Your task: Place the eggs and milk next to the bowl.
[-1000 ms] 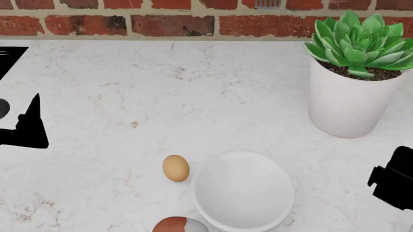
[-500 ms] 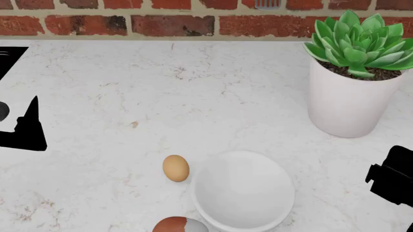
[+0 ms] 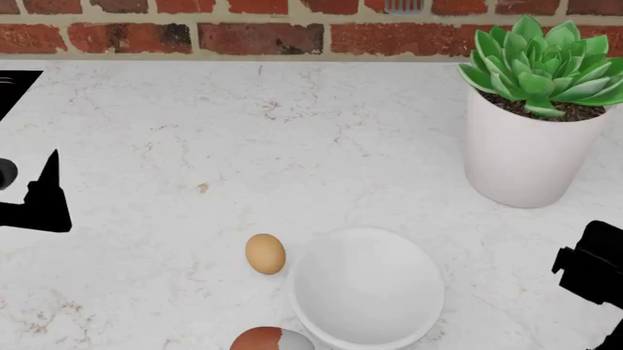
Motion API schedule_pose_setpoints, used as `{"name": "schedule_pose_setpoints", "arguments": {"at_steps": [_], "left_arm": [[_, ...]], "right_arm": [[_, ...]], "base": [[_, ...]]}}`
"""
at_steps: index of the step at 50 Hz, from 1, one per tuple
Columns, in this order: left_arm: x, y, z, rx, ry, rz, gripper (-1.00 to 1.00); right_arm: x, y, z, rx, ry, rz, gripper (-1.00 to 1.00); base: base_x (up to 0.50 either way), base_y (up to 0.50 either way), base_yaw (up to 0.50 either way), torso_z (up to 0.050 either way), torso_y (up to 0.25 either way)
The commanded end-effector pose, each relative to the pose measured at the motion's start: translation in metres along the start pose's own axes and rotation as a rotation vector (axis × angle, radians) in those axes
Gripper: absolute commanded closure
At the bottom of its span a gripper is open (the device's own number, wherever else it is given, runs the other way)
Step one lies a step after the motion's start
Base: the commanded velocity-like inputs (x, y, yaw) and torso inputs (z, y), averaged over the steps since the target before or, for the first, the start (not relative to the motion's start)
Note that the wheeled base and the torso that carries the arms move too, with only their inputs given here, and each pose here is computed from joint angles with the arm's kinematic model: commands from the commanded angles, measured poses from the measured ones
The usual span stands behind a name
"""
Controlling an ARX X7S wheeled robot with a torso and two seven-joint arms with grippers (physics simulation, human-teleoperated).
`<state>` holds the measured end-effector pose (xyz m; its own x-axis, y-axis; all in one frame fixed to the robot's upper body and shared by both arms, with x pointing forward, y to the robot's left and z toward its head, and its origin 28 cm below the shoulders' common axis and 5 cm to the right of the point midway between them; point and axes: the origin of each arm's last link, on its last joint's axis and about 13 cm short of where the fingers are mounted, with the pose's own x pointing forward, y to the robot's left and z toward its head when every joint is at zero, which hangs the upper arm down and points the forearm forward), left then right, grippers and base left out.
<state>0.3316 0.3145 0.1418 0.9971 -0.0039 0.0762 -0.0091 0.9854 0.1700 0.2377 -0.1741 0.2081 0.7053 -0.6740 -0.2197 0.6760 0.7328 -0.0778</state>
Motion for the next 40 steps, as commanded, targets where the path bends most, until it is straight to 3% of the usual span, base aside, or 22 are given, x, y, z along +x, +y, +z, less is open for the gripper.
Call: {"name": "schedule_pose_setpoints", "arguments": {"at_steps": [1, 7, 8, 15, 18, 40], "left_arm": [[0.0, -0.005, -0.005, -0.004, 0.022, -0.01, -1.0], [0.001, -0.006, -0.007, -0.002, 0.024, -0.014, -1.0], [0.001, -0.006, -0.006, -0.003, 0.024, -0.013, -1.0], [0.0, -0.006, -0.007, -0.002, 0.025, -0.014, -1.0], [0.0, -0.007, -0.006, 0.0, 0.02, -0.015, -1.0], [-0.001, -0.01, -0.008, -0.008, 0.02, -0.027, -1.0]], "right_arm": [[0.0, 0.007, 0.003, 0.003, -0.01, 0.062, -1.0], [0.0, 0.006, 0.001, 0.003, -0.009, 0.06, -1.0], [-0.001, 0.006, 0.001, -0.001, -0.01, 0.057, 1.0], [-0.002, 0.005, 0.0, -0.01, -0.011, 0.051, 1.0], [-0.008, 0.0, 0.01, -0.045, -0.084, 0.092, 1.0], [-0.027, -0.01, 0.028, -0.125, -0.182, 0.278, 1.0]], "base": [[0.0, 0.0, 0.0, 0.0, 0.0], [0.0, 0.0, 0.0, 0.0, 0.0], [0.0, 0.0, 0.0, 0.0, 0.0], [0.0, 0.0, 0.0, 0.0, 0.0], [0.0, 0.0, 0.0, 0.0, 0.0], [0.0, 0.0, 0.0, 0.0, 0.0]]}}
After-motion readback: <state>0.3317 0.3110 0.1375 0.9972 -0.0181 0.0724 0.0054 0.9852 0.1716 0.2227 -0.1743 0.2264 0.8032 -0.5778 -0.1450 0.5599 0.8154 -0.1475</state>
